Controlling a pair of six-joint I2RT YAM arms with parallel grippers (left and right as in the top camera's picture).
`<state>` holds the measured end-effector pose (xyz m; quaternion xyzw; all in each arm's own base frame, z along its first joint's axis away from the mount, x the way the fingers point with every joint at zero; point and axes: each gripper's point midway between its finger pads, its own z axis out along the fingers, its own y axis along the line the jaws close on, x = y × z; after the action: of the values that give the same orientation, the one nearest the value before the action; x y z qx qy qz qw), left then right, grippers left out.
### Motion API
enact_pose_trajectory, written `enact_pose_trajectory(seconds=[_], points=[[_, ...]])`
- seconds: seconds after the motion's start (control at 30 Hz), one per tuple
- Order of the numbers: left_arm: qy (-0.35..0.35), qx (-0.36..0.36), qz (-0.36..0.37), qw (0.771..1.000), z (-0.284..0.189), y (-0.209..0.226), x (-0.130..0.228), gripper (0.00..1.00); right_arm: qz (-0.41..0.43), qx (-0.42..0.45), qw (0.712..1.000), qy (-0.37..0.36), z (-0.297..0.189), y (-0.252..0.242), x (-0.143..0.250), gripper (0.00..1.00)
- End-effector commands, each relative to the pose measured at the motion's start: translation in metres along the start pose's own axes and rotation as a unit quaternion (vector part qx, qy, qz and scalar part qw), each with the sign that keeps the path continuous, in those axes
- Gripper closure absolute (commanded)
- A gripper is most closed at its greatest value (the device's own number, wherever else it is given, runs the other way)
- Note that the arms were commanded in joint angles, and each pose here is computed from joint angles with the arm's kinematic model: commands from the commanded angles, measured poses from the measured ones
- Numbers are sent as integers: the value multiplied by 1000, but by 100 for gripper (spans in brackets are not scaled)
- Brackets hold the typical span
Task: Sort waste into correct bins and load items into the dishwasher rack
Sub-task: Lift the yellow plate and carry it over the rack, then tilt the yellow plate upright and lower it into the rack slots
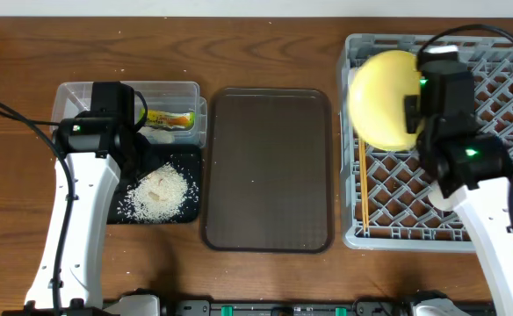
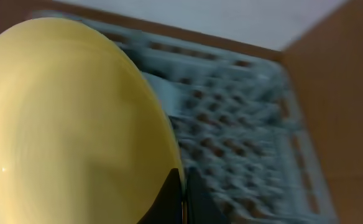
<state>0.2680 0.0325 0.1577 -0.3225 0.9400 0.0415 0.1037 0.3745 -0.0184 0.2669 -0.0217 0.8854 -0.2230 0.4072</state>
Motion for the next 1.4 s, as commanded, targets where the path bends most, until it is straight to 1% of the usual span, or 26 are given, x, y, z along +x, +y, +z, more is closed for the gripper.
enact_pose_trajectory(seconds=[0.0,0.07,0.1,0.23,0.43,0.47,0.5,0.57,0.6,0.67,0.7,0.83,0.97,1.1,1.23,1.33,1.37], points=[[-2,-2,-5,1000,0,1,-2,34,-65,99,993,28,-1,-42,8,99],[-3,-2,-5,1000,0,1,-3,34,-69,133,988,42,0,-52,12,99],[-3,-2,-5,1000,0,1,-3,34,-73,136,987,47,2,-52,14,99],[-3,-2,-5,1000,0,1,-3,35,-89,130,985,70,14,-44,23,99],[-3,-2,-5,1000,0,1,-3,34,-89,114,984,99,33,-24,36,99],[-3,-2,-5,1000,0,1,-3,34,-90,112,984,102,34,-20,37,95],[-3,-2,-5,1000,0,1,-3,35,-87,110,985,102,34,-17,38,82],[-3,-2,-5,1000,0,1,-3,34,-65,109,987,96,33,-13,36,48],[-3,-2,-5,1000,0,1,-2,35,-48,109,989,89,29,-13,34,36],[-3,-2,-5,1000,0,1,-2,35,-17,111,991,72,22,-16,28,25],[-3,-2,-5,1000,0,1,-2,35,-4,110,992,62,18,-19,24,24],[-3,-2,-5,1000,0,1,-3,35,48,77,996,18,1,-31,8,23],[-3,-2,-5,1000,0,1,-3,34,91,18,996,2,-6,-41,7,27],[-3,-2,-5,1000,0,1,-3,34,110,-1,993,29,0,-51,23,30],[-3,-2,-5,1000,0,1,-3,34,135,18,988,73,18,-67,45,37],[-3,-2,-5,1000,0,1,-3,34,153,5,982,108,37,-67,61,40],[-3,-2,-5,1000,0,1,-3,35,164,1,979,122,43,-66,68,42]])
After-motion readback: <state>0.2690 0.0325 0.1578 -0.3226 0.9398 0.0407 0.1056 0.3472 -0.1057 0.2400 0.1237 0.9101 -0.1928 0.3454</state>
